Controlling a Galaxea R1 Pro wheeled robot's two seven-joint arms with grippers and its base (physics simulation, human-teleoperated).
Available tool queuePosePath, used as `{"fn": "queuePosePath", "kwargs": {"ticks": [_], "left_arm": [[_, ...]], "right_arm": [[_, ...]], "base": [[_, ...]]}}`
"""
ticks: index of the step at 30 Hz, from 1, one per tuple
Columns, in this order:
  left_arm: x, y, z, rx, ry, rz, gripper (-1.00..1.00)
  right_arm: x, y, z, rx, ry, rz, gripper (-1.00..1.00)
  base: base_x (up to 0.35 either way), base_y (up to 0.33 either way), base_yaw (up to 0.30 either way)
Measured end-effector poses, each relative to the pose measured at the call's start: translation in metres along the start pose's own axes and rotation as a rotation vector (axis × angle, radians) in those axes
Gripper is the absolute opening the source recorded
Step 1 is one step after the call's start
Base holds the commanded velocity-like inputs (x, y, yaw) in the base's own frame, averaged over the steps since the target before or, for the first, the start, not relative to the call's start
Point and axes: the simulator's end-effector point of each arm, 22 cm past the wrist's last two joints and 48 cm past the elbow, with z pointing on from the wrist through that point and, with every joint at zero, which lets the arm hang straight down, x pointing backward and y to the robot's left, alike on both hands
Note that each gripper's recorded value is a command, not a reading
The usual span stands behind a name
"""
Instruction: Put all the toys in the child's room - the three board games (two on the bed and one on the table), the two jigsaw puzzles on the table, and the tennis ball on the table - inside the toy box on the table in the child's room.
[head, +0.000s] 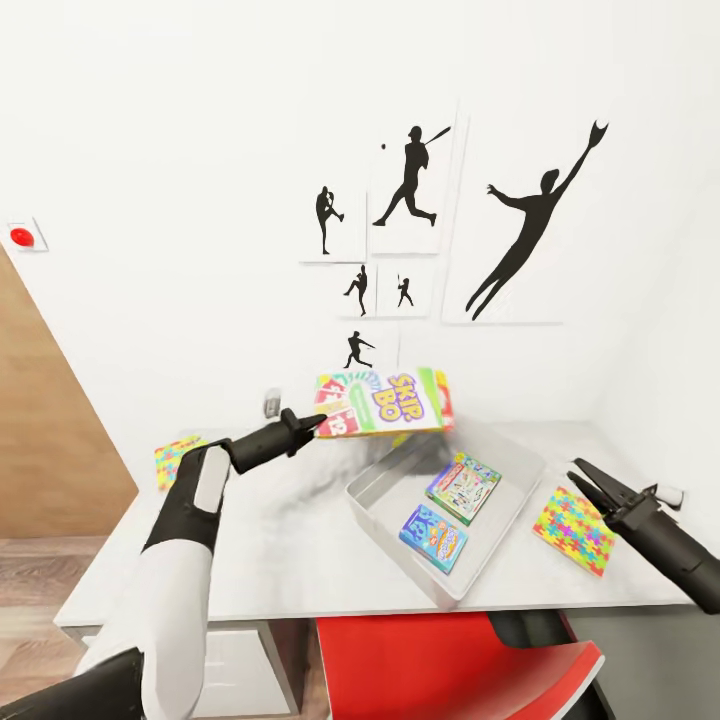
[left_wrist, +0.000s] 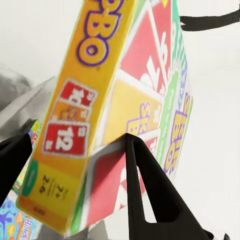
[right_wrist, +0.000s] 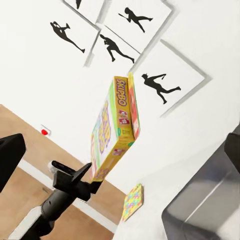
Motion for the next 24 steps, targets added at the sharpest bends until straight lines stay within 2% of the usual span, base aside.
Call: {"fn": "queuePosePath", "kwargs": {"ticks": [1, 4, 5, 8, 13, 18, 24], "left_arm": [[-0.003, 0.003, 0.006, -0.023, -0.022, 0.009, -1.00], [0.002, 0.010, 0.019, -0.075, -0.033, 0.021, -1.00], [0.009, 0.016, 0.029, -0.113, -0.033, 0.026, -1.00], [0.019, 0.016, 0.046, -0.141, -0.044, 0.011, -1.00], [0.038, -0.005, 0.071, -0.099, -0.055, -0.024, -1.00], [0.057, -0.025, 0.093, -0.063, -0.080, -0.011, -1.00], [0.099, -0.022, 0.116, -0.128, -0.105, 0.027, -1.00]], "right_arm": [[-0.002, 0.001, -0.002, -0.003, -0.005, -0.001, 1.00], [-0.006, -0.001, -0.006, -0.001, -0.018, -0.002, 1.00], [-0.009, -0.002, -0.008, 0.002, -0.026, -0.001, 1.00], [-0.012, -0.005, -0.012, 0.009, -0.038, 0.002, 1.00], [-0.015, -0.007, -0.015, 0.012, -0.046, 0.004, 1.00], [-0.015, -0.007, -0.015, 0.013, -0.048, 0.004, 1.00], [-0.016, -0.008, -0.016, 0.014, -0.051, 0.003, 1.00]], "base": [[0.000, 0.000, 0.000], [0.000, 0.000, 0.000], [0.000, 0.000, 0.000], [0.000, 0.000, 0.000], [0.000, 0.000, 0.000], [0.000, 0.000, 0.000], [0.000, 0.000, 0.000]]}}
